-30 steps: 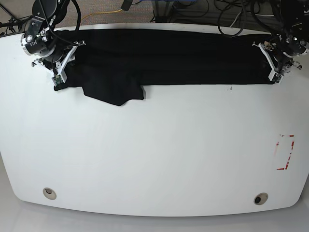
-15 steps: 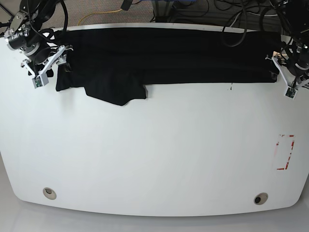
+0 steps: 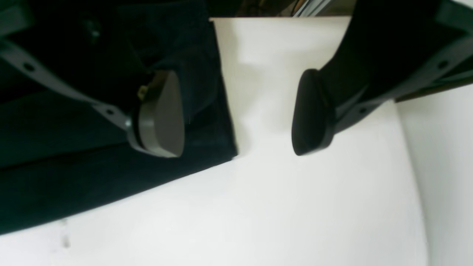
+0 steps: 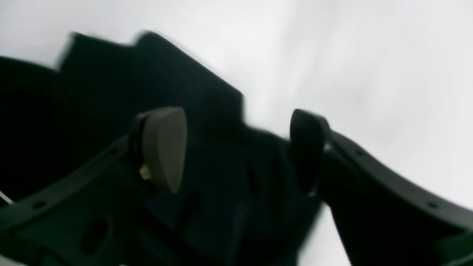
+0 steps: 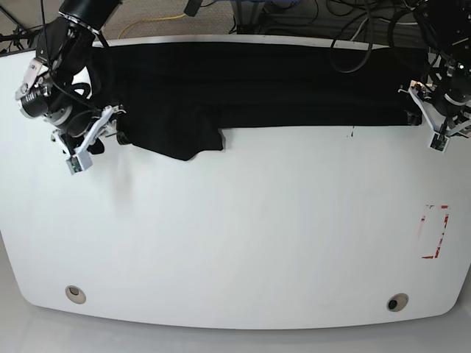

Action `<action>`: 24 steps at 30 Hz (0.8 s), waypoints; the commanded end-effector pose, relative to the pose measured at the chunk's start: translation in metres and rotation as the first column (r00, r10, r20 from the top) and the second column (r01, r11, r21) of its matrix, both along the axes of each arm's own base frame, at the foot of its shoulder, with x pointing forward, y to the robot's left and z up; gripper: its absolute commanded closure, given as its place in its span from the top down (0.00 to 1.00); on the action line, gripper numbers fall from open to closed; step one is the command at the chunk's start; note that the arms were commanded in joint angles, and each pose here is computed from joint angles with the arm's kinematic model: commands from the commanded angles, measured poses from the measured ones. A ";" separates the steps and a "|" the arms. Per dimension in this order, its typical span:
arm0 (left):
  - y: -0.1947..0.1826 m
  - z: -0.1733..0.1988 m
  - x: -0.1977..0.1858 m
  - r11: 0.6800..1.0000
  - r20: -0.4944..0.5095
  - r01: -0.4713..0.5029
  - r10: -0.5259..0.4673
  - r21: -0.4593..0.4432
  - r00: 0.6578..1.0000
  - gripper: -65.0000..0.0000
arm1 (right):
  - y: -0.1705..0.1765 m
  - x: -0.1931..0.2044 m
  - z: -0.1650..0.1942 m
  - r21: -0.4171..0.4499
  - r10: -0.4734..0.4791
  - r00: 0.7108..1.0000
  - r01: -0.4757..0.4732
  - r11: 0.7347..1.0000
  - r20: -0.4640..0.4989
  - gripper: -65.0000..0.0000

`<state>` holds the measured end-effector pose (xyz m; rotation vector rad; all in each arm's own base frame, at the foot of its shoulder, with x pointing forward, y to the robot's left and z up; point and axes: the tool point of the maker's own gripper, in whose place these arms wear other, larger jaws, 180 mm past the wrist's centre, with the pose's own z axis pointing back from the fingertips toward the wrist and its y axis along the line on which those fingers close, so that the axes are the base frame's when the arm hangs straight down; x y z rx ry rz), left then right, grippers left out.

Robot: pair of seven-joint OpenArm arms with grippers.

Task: Fold the T-shirt properly
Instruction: 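Release with the right gripper and tuck the hanging flap under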

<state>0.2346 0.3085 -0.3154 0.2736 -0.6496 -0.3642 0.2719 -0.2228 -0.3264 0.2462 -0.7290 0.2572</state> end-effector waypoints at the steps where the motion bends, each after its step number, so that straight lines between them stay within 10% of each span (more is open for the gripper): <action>1: 0.004 0.008 0.004 1.000 0.025 0.006 -0.007 0.018 1.000 0.65 | 0.004 0.020 -0.002 0.037 0.018 1.000 -0.018 0.999 0.006 0.65; 24: 0.005 0.000 -0.005 1.000 -0.003 -0.002 0.002 0.012 1.000 0.65 | 0.052 0.044 -0.067 0.216 0.145 0.986 -0.124 0.968 -0.085 0.65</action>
